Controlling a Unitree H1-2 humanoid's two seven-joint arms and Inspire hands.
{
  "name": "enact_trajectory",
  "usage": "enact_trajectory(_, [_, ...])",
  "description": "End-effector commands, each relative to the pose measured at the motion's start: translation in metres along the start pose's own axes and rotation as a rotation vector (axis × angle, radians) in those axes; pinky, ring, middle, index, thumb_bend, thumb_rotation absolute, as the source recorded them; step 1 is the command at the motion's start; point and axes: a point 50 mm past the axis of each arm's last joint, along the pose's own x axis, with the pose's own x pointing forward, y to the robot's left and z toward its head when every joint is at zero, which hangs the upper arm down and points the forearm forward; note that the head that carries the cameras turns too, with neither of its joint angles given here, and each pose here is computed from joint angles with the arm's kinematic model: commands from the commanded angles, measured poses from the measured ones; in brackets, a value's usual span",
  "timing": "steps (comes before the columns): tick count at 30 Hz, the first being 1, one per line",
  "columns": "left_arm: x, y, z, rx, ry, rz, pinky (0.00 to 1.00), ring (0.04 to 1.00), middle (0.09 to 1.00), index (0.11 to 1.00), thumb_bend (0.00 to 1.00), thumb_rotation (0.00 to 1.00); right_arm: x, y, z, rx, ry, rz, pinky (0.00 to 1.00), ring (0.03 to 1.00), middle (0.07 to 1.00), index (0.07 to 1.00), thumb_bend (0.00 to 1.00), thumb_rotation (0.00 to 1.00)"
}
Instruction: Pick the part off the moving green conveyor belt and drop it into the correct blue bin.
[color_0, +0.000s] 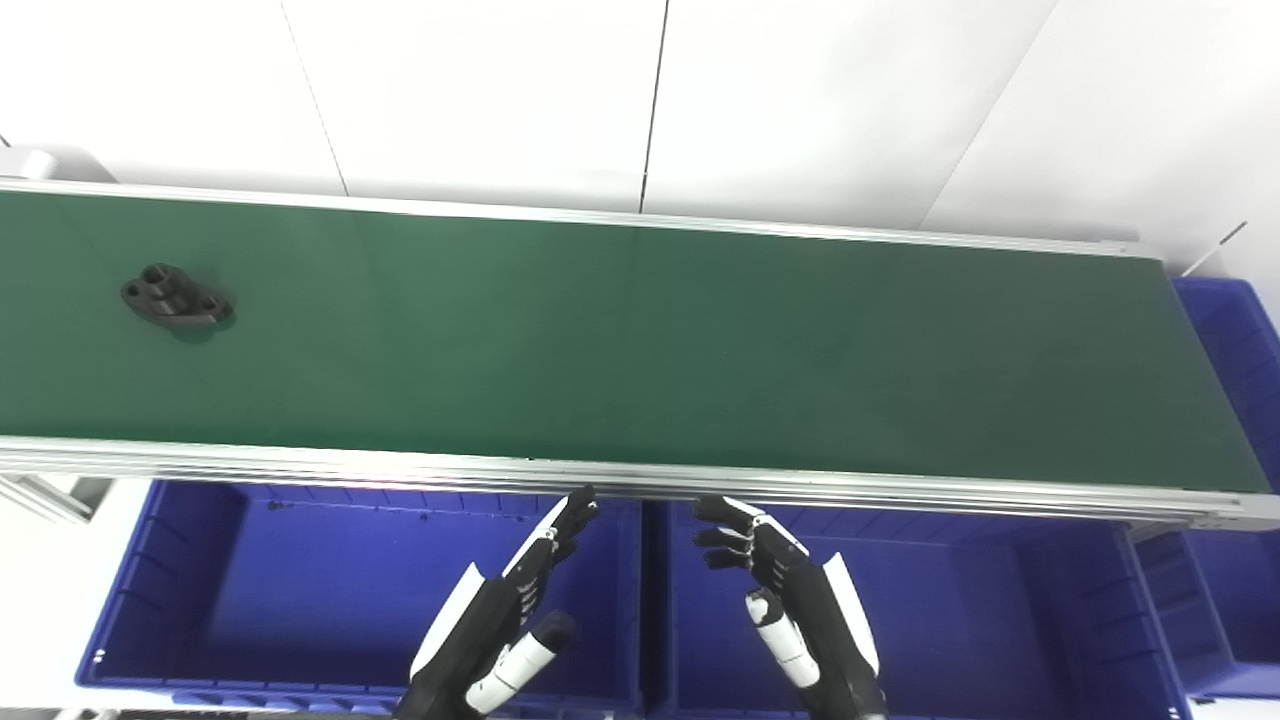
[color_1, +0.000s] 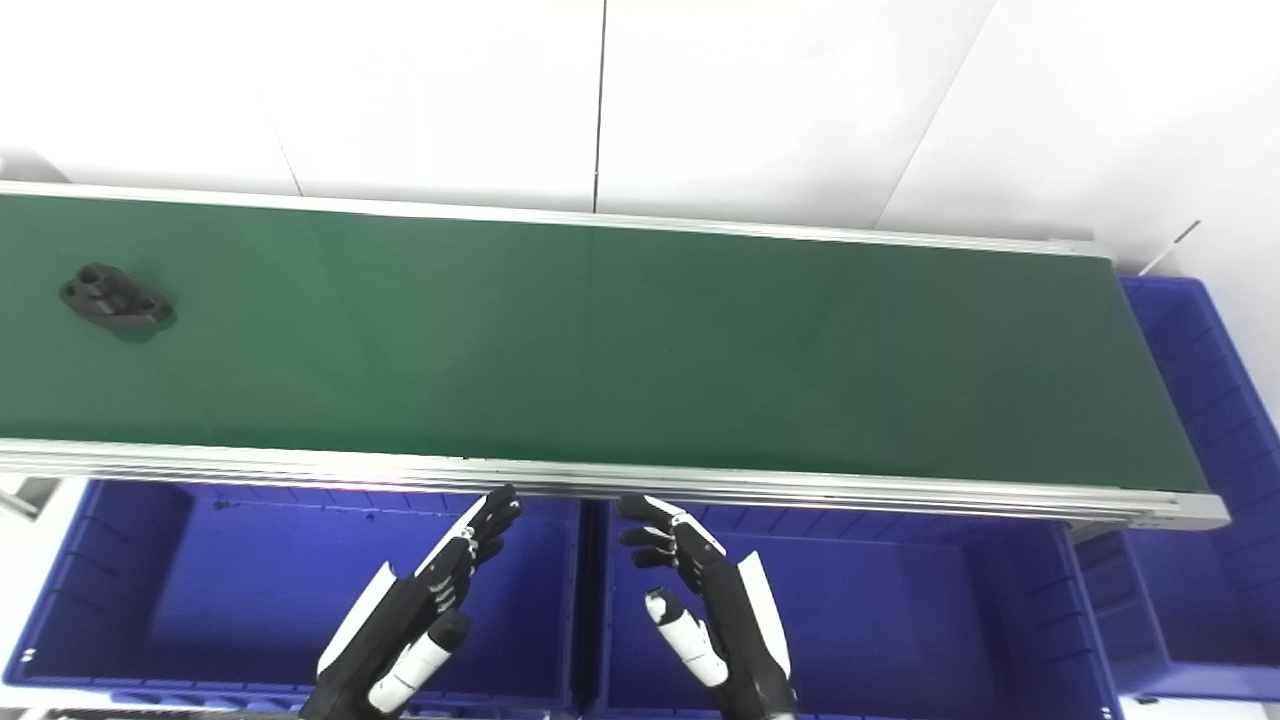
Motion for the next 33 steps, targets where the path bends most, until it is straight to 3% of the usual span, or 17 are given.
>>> enact_trajectory(1, [0.002,-0.001,0.01,0.014,-0.041,-0.008,0.99,0.995,0.972,0.979,0.63,0.93,0.001,-0.001,0.008,-0.003,-0.027,0.004,0.67,0.734,0.798,0.773,0.89,1.0])
enact_trajectory(17, [0.002,-0.001,0.009,0.009,-0.042,-0.005,0.98,0.991,0.969,0.974,0.63,0.93,0.0,-0.001,0.006,-0.002,-0.029,0.007,0.68,0.745,0.803,0.779,0.9,1.0])
enact_trajectory(25, [0.005,-0.003,0.009,0.004,-0.057,0.009,1.0,0.995,0.977,0.973,0.62,0.93,-0.01,-0.013,-0.001,0.016,-0.076,0.073,0.9,0.917,0.919,0.896,0.84,1.0])
enact_trajectory(28, [0.007,-0.004,0.01,0.004,-0.064,0.015,1.0,0.992,0.98,0.975,0.64,0.95,-0.018,-0.018,-0.002,0.017,-0.079,0.089,0.96,0.966,0.973,0.966,0.9,1.0])
enact_trajectory(33, [0.009,-0.005,0.012,-0.009,-0.068,0.026,1.0,0.998,0.978,0.975,0.65,0.94,-0.026,-0.02,-0.002,0.02,-0.059,0.125,1.0,0.994,0.999,0.995,0.94,1.0])
